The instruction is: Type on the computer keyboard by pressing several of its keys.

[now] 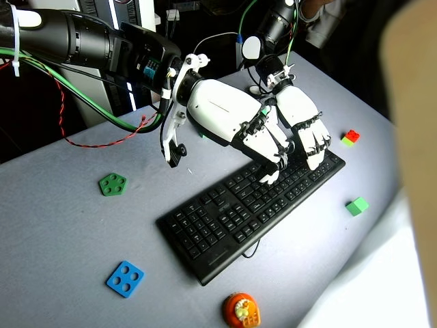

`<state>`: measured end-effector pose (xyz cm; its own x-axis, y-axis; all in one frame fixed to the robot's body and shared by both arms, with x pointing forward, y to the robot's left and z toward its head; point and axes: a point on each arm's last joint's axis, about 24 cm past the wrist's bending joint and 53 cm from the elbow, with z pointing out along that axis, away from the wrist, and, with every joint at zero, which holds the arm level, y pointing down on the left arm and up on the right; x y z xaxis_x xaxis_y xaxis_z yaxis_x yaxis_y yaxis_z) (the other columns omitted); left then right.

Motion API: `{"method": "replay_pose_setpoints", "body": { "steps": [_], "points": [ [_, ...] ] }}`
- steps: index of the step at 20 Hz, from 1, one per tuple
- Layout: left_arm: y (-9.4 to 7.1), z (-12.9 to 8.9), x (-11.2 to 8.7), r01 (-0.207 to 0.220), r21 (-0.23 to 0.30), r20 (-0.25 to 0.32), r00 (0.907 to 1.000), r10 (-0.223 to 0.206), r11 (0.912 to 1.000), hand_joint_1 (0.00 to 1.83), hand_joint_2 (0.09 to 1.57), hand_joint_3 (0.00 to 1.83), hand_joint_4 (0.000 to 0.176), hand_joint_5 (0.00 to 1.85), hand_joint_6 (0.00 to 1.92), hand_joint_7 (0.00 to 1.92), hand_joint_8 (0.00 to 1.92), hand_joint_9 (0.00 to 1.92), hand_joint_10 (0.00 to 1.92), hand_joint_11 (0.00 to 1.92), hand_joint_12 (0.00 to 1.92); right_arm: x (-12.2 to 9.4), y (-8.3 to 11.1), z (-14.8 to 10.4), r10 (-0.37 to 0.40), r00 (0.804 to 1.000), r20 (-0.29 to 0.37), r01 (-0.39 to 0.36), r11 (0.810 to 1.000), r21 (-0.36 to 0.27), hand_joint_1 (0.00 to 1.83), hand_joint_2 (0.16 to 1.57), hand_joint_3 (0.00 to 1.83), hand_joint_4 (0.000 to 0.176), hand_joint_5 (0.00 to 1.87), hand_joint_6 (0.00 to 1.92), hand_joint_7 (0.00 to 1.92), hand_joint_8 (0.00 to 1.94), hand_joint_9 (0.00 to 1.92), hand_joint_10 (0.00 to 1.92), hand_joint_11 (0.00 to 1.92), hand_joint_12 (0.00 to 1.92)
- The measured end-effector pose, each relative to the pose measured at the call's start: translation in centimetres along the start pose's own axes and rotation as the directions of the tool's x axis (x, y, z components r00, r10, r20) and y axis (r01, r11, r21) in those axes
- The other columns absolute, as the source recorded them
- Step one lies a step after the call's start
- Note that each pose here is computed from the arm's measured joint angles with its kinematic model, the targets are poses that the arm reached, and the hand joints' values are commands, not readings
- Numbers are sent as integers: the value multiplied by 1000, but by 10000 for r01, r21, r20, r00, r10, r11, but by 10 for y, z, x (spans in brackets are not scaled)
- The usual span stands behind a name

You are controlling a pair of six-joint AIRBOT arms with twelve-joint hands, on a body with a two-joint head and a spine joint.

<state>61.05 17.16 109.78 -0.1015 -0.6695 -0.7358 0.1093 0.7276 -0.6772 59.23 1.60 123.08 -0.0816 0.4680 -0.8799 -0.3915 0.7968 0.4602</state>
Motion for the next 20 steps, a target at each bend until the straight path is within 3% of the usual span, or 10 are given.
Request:
{"method": "replay_pose_setpoints", "body": {
  "steps": [1,2,5,7,10,13,15,16,17,20],
  "points": [
    [0,0,0,-2,3,5,10000,2,10000,1029,1154,0,37,156,4,275,0,63,700,0,1411,0,0,0,-7,10000,-2,7,10000,-10,466,1494,0,0,407,923,629,411,391,974,14,1747],
    [0,0,0,-2,3,9,10000,2,10000,1288,1065,0,46,164,7,273,2,29,808,0,1461,0,0,0,-3,10000,1,3,10000,-8,427,1507,6,0,389,929,615,412,379,976,2,1752],
    [-3,0,-1,339,95,38,9994,-339,9994,1413,1103,0,44,92,1,168,2,0,715,0,1322,0,0,0,-16,10000,17,16,10000,-16,492,1486,0,0,385,934,599,426,362,989,0,1740],
    [-11,-1,0,41,452,29,10000,-42,9990,1304,1096,0,55,155,20,211,12,1,827,0,1450,-1,2,0,-27,10000,19,27,10000,-71,469,1497,1,0,390,932,613,429,386,978,6,1752],
    [-3,0,-3,92,141,135,9999,-94,9999,1389,1120,0,41,79,1,153,0,0,704,0,1291,1,0,-1,-35,10000,-11,35,10000,-30,507,1484,0,0,397,927,609,426,376,975,0,1751],
    [-3,0,-4,50,147,152,9999,-52,9999,1173,1133,4,31,96,4,213,12,7,816,0,1358,1,1,-1,-33,10000,-29,33,10000,-49,501,1488,0,0,393,926,629,416,407,955,20,1734],
    [-3,0,-4,23,148,164,9999,-25,9999,812,1210,35,17,112,10,240,20,4,822,0,1358,1,1,-1,-35,10000,-31,35,10000,-47,512,1480,0,0,389,927,617,408,387,957,0,1750],
    [-3,0,-3,28,127,143,9999,-30,9999,308,1300,71,19,137,20,269,30,12,813,0,1354,1,1,-1,-35,10000,-28,35,10000,-44,514,1480,0,0,394,928,624,411,395,963,0,1751],
    [-2,0,-2,18,97,68,10000,-19,10000,61,1334,42,24,156,22,297,29,37,769,0,1319,1,1,-1,-39,10000,-25,39,10000,-42,499,1487,0,0,391,933,623,412,393,973,0,1758],
    [-1,0,-3,-13,54,39,10000,13,10000,0,1280,1,7,178,12,318,7,70,635,0,1289,1,1,-1,-66,10000,-28,65,10000,-44,496,1485,0,0,384,945,604,429,367,998,0,1747]
  ]
}}
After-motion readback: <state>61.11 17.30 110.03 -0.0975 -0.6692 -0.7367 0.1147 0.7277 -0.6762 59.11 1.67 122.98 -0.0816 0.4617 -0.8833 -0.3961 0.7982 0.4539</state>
